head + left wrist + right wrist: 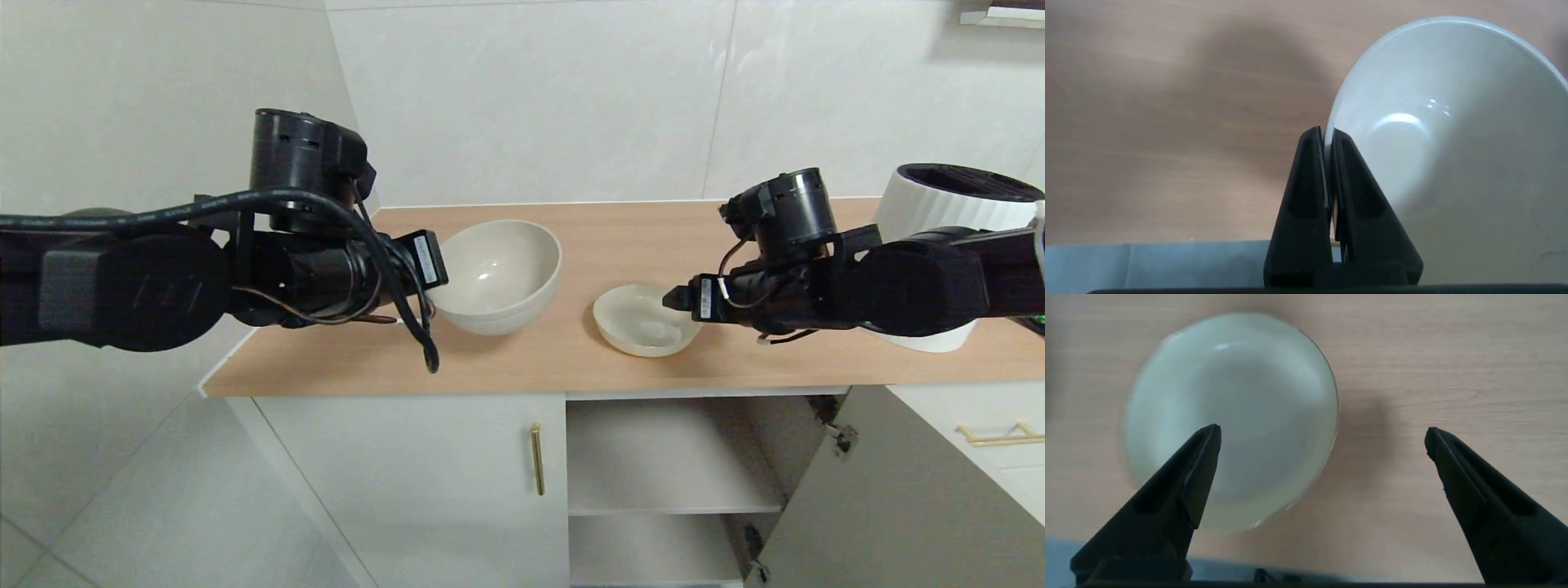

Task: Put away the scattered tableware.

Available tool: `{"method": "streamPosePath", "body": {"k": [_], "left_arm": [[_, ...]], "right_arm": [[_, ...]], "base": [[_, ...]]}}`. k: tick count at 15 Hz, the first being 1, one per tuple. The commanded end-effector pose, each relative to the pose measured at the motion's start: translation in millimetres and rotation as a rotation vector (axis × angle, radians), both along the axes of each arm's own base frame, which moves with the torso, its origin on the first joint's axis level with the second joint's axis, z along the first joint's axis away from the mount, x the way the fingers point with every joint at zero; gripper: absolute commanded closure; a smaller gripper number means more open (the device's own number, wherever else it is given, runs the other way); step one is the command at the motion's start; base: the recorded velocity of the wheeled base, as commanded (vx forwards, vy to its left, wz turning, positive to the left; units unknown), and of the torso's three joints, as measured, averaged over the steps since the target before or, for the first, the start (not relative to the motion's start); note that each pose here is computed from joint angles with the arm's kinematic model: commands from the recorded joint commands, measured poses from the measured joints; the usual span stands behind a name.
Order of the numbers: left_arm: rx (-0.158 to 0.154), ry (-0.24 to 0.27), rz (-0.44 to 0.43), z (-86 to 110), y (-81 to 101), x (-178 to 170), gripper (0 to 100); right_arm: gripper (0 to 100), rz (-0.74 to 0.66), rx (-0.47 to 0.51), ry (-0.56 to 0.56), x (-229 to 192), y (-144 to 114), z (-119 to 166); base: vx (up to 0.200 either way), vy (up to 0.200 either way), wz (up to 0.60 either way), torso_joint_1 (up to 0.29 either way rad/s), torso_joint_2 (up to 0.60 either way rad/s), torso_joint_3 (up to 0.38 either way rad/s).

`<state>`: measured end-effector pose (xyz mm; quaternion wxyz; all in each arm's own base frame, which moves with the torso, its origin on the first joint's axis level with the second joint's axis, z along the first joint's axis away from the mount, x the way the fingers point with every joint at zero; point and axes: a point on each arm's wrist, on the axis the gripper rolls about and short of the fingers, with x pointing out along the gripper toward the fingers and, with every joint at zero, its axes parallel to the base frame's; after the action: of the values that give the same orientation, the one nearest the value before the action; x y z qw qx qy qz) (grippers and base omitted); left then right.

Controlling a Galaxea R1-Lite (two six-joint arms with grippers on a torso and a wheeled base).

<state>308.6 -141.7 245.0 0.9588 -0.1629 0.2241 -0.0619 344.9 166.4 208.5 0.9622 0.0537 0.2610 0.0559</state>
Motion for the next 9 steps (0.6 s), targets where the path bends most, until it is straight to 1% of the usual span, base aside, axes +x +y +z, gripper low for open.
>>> {"method": "streamPosePath", "body": {"k": [1, 6, 7, 9], "left_arm": [[-0.012, -0.028, -0.003, 10.4, 3.5, -8.9, 100], [-0.012, -0.029, -0.011, 10.9, 1.6, -10.7, 100], [-0.013, -0.031, -0.011, 11.5, 1.8, -11.0, 100], [-0.014, -0.033, -0.011, 12.4, 1.9, -11.3, 100]], "right_arm": [[0, -0.032, -0.036, 0.036, 18.0, 6.7, -23.1], [0, -0.058, -0.048, 0.048, 28.9, 5.5, -34.4], [100, -0.058, -0.048, 0.048, 29.6, 5.8, -35.1], [100, -0.056, -0.034, 0.03, 30.7, 7.1, -34.1]], "base": [[0.0, 0.0, 0.0, 0.0, 0.0, 0.0], [0.0, 0.0, 0.0, 0.0, 0.0, 0.0], [0.0, 0.0, 0.0, 0.0, 0.0, 0.0], [0.0, 0.0, 0.0, 0.0, 0.0, 0.0]]}}
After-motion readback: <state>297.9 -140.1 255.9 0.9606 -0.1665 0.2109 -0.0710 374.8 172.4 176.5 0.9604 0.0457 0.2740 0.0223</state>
